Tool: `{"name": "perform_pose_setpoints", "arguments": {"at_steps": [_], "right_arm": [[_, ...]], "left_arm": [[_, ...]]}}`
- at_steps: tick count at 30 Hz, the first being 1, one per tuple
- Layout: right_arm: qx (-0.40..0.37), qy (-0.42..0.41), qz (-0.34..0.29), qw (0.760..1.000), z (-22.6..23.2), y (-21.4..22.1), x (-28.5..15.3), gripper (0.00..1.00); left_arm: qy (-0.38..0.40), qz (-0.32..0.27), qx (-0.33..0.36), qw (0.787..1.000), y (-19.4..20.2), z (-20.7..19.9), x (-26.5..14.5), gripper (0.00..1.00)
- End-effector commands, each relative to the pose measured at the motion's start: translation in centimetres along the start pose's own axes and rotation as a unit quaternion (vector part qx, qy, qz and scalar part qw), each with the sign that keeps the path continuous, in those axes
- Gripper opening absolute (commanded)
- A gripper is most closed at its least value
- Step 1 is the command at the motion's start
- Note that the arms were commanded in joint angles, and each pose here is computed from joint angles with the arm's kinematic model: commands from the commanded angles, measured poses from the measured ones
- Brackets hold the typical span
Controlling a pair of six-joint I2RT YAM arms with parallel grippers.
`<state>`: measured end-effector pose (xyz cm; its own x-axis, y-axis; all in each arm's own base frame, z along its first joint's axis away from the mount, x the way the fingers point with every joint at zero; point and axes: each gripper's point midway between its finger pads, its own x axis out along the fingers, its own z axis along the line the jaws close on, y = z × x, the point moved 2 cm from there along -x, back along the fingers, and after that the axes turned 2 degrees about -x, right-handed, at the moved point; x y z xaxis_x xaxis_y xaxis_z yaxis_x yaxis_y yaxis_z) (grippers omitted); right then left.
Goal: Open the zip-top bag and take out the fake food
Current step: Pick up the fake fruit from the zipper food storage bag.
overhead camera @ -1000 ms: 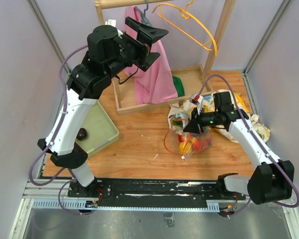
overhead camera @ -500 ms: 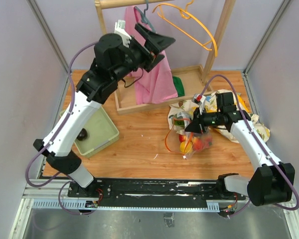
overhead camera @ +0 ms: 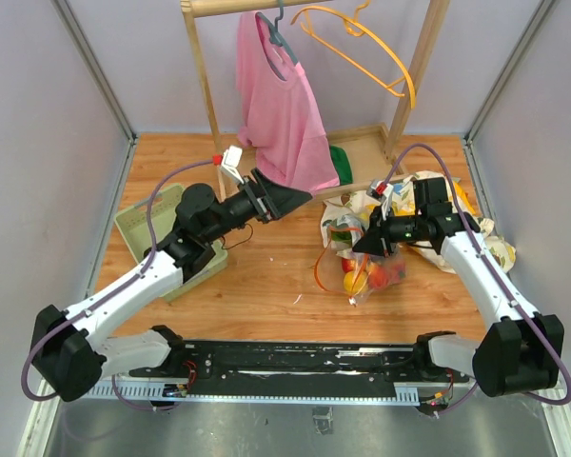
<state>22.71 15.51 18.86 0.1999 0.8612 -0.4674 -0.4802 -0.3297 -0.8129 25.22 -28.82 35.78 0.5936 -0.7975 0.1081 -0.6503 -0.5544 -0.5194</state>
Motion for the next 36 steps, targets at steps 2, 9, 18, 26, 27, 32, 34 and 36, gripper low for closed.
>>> {"name": "perform_pose_setpoints", "arguments": {"at_steps": [2, 9, 18, 26, 27, 32, 34, 36], "right_arm": [[0.006, -0.002, -0.016, 1.000, -0.4, -0.3, -0.4, 0.03], [0.018, -0.011, -0.014, 1.000, -0.7, -0.3, -0.1, 0.03], [0.033, -0.033, -0.013, 0.999, -1.2, -0.5, 0.6, 0.02], [0.028, -0.032, -0.014, 0.999, -0.9, -0.4, 0.5, 0.02], [0.027, -0.030, -0.015, 0.999, -0.9, -0.4, 0.4, 0.02], [0.024, -0.027, -0.017, 0.999, -0.9, -0.6, 0.3, 0.02], [0.024, -0.026, -0.016, 0.999, -0.8, -0.4, 0.3, 0.02], [0.025, -0.026, -0.017, 0.999, -0.8, -0.4, 0.3, 0.02]], "left_arm": [[0.077, 0.058, 0.028, 0.995, 4.1, -0.8, -1.8, 0.88], [-0.011, 0.134, 0.050, 0.990, 11.4, 5.8, -2.0, 0.56], [-0.049, 0.206, 0.079, 0.974, 18.2, 10.9, -1.1, 0.38], [-0.050, 0.225, 0.117, 0.966, 20.3, 11.7, 0.3, 0.35], [-0.051, 0.225, 0.119, 0.966, 20.3, 11.8, 0.4, 0.35], [-0.062, 0.203, 0.146, 0.966, 20.0, 12.1, 0.5, 0.30], [-0.068, 0.188, 0.156, 0.967, 19.7, 12.2, 0.4, 0.30], [-0.074, 0.177, 0.161, 0.968, 19.4, 12.4, 0.3, 0.30]]}}
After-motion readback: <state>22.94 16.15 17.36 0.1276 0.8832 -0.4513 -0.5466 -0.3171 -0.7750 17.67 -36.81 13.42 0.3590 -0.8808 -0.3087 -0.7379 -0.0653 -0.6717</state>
